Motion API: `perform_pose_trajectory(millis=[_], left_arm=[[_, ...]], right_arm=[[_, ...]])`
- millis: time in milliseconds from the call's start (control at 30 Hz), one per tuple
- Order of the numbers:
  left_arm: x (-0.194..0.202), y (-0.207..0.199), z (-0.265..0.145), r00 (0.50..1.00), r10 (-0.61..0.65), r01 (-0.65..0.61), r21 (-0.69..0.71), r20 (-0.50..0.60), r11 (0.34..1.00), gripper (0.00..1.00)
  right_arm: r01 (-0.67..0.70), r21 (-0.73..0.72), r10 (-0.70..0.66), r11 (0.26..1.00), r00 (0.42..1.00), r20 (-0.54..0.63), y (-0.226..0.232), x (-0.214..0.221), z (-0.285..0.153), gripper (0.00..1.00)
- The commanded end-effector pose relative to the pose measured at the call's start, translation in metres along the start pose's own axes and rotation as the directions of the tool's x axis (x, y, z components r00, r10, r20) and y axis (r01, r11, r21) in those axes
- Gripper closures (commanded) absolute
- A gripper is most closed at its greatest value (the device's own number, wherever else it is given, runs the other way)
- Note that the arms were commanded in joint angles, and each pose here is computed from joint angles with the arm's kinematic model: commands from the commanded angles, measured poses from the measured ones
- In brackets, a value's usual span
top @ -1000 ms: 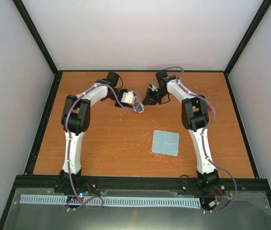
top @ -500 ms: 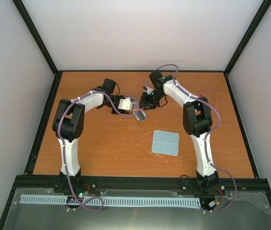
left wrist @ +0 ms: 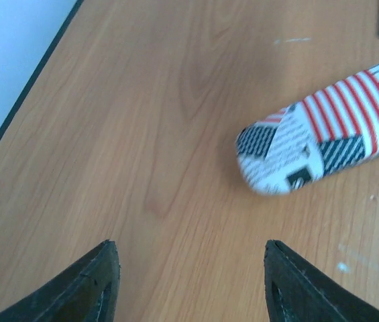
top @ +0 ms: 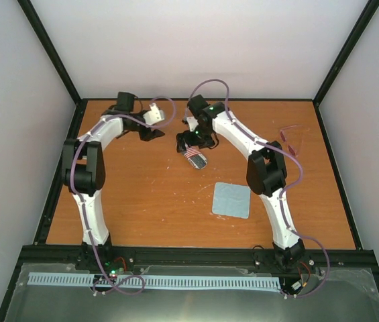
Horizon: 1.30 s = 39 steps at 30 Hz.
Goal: Organize the sunglasses
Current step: Pick up the sunglasses case from the center of the board.
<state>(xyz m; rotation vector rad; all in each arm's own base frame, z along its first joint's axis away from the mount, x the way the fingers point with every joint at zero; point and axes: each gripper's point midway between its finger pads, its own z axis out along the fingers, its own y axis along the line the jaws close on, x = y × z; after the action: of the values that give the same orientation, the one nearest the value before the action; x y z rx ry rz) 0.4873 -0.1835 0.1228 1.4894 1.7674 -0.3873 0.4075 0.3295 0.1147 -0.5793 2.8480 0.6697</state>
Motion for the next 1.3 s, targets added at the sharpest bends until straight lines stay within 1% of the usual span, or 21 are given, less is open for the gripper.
perform_pose_trajectory(millis=[0, 100, 300, 500, 700, 767, 867, 933, 1000, 1033, 1100, 1133, 1200, 1267], left_arm=[[0.005, 0.008, -0.036, 0.986, -0.162, 0.163, -0.014, 0.028, 0.987, 0.40], [0.013, 0.014, -0.052, 0.978, -0.203, 0.205, -0.027, 0.038, 0.978, 0.40], [0.023, 0.025, -0.074, 0.966, -0.254, 0.257, -0.049, 0.057, 0.965, 0.40], [0.030, 0.025, -0.085, 0.963, -0.261, 0.265, -0.055, 0.062, 0.963, 0.40], [0.037, 0.023, -0.088, 0.960, -0.272, 0.275, -0.049, 0.068, 0.960, 0.40], [0.038, 0.023, -0.087, 0.959, -0.275, 0.278, -0.047, 0.068, 0.959, 0.40], [0.038, 0.022, -0.087, 0.957, -0.280, 0.283, -0.042, 0.075, 0.958, 0.40], [0.037, 0.021, -0.087, 0.955, -0.285, 0.289, -0.038, 0.080, 0.957, 0.40], [0.037, 0.020, -0.086, 0.954, -0.288, 0.291, -0.033, 0.083, 0.956, 0.41], [0.037, 0.020, -0.085, 0.953, -0.290, 0.293, -0.030, 0.086, 0.956, 0.41], [0.036, 0.020, -0.085, 0.951, -0.295, 0.299, -0.025, 0.092, 0.954, 0.41], [0.036, 0.019, -0.085, 0.950, -0.298, 0.301, -0.022, 0.094, 0.953, 0.41], [0.035, 0.019, -0.085, 0.949, -0.299, 0.303, -0.018, 0.102, 0.953, 0.41], [0.033, 0.019, -0.085, 0.946, -0.304, 0.307, -0.013, 0.109, 0.952, 0.41]], right_arm=[[0.137, 0.134, -0.130, 0.981, 0.990, -0.063, -0.022, 0.017, 0.019, 0.00], [0.167, 0.207, -0.155, 0.964, 0.985, -0.076, -0.037, 0.017, 0.024, 0.00], [0.196, 0.281, -0.185, 0.939, 0.981, -0.064, -0.055, 0.007, 0.038, 0.00], [0.191, 0.176, -0.178, 0.966, 0.980, -0.088, -0.042, 0.008, 0.058, 0.00], [0.194, 0.185, -0.170, 0.963, 0.976, -0.136, -0.046, 0.022, 0.071, 0.01], [0.193, 0.192, -0.167, 0.962, 0.976, -0.143, -0.048, 0.023, 0.071, 0.08], [0.195, 0.200, -0.169, 0.960, 0.976, -0.140, -0.048, 0.022, 0.067, 0.14], [0.196, 0.198, -0.171, 0.960, 0.976, -0.136, -0.046, 0.022, 0.065, 0.21], [0.198, 0.189, -0.173, 0.962, 0.975, -0.142, -0.046, 0.023, 0.065, 0.43], [0.197, 0.186, -0.171, 0.963, 0.974, -0.146, -0.046, 0.024, 0.067, 0.52], [0.194, 0.175, -0.168, 0.965, 0.974, -0.153, -0.044, 0.026, 0.067, 0.63], [0.192, 0.172, -0.166, 0.966, 0.974, -0.155, -0.043, 0.026, 0.067, 0.66], [0.190, 0.169, -0.163, 0.967, 0.973, -0.163, -0.044, 0.029, 0.067, 0.69], [0.191, 0.169, -0.163, 0.967, 0.973, -0.165, -0.043, 0.029, 0.066, 0.70]])
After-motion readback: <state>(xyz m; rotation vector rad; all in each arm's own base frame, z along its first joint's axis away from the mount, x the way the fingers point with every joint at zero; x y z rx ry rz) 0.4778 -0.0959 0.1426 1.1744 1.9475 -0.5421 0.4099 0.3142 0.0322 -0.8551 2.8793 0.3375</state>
